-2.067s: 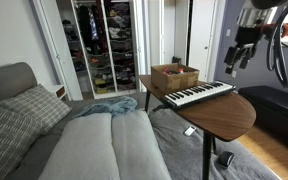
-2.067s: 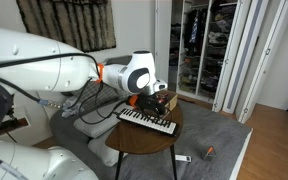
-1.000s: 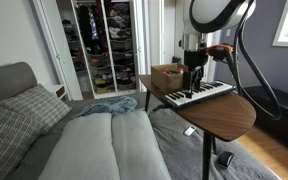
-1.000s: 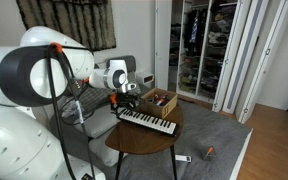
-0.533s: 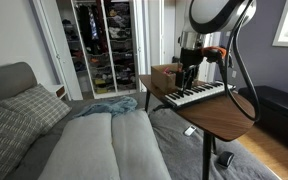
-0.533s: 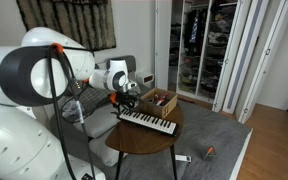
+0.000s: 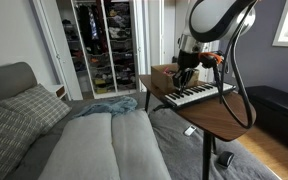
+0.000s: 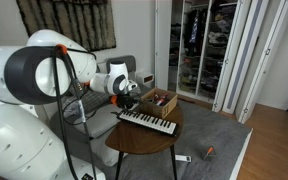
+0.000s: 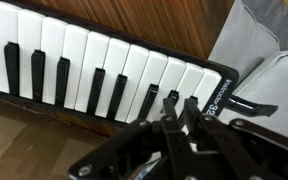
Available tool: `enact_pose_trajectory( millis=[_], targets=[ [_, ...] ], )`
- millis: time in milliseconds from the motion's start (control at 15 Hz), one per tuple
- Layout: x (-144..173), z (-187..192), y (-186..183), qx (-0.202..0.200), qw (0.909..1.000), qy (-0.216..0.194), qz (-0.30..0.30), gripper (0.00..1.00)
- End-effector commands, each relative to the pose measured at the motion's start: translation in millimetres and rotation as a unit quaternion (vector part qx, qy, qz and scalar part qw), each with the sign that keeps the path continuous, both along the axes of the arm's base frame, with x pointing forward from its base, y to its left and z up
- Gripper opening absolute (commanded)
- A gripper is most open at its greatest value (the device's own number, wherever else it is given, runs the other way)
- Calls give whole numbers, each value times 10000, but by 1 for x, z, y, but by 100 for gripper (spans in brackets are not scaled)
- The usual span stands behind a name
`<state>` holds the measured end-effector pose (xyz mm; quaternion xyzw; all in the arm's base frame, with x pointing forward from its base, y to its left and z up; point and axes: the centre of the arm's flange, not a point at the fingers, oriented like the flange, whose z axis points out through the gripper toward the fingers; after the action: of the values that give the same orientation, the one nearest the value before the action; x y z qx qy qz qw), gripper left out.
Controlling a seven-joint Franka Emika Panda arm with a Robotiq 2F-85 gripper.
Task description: Press one black key on the left side of the keyboard
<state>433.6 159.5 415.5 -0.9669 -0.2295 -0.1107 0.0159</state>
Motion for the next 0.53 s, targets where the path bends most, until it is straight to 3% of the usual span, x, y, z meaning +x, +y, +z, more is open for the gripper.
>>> enact_pose_trajectory(
  millis=[0,467],
  targets=[
    [-1,-11,3,195,9997,-69,-108,0],
    [1,-13,3,267,9995,-111,-138,0]
  ],
)
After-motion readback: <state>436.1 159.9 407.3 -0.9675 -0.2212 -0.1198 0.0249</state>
